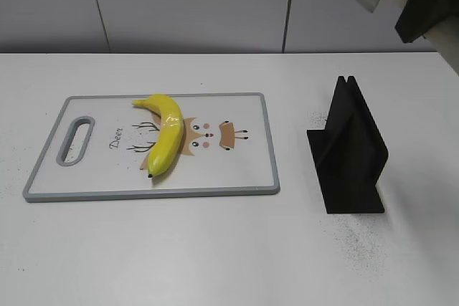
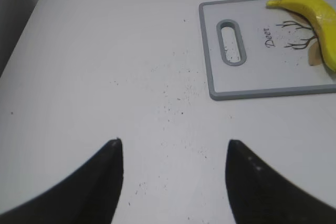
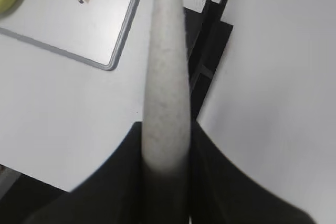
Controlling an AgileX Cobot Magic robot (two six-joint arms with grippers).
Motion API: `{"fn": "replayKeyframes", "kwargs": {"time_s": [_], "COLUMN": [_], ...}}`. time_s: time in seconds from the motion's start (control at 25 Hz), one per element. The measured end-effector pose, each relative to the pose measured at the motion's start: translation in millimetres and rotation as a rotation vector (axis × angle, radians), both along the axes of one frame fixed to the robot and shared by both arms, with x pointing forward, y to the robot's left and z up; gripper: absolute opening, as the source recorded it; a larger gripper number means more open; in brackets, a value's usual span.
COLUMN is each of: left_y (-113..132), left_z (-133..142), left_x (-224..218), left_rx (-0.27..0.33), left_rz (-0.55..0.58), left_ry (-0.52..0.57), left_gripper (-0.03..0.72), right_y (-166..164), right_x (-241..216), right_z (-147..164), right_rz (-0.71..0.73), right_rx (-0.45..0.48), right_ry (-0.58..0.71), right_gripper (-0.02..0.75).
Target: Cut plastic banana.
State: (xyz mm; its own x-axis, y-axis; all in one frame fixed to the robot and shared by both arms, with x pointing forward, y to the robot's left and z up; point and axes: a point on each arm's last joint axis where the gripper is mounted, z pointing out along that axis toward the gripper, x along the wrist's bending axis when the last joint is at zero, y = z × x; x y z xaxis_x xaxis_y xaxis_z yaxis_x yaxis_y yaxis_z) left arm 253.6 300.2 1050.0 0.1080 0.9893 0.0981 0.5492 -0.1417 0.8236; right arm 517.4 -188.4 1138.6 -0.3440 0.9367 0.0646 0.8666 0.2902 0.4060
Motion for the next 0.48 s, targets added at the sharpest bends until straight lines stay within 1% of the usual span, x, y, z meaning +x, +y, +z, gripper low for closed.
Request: {"fn": "replayKeyframes", "kwargs": {"time_s": [0.16, 0.28, 0.36, 0.48], "left_y": [-3, -6, -8, -11], "left_z": [18, 26, 29, 37], "left_x": [27, 54, 75, 106], "left_rx": [0.028, 0.042, 0.069, 0.131], "left_rz": [-0.053, -0.091, -0.126, -0.205], "left_ry": [-0.002, 0.026, 0.061, 0.099], "left_gripper": [0.576, 0.576, 0.574, 0.566], "right_y": [7, 14, 17, 23], "right_x": [20, 37, 47, 62], "right_z": [-8, -15, -18, -25], "right_rz": [0.097, 0.203, 0.281, 0.369], "right_rx": [-0.048, -0.092, -0.122, -0.153], "right_ry": [0.005, -0.006, -0.020, -0.028], "right_gripper": [0.163, 0.163, 0.163, 0.163]}}
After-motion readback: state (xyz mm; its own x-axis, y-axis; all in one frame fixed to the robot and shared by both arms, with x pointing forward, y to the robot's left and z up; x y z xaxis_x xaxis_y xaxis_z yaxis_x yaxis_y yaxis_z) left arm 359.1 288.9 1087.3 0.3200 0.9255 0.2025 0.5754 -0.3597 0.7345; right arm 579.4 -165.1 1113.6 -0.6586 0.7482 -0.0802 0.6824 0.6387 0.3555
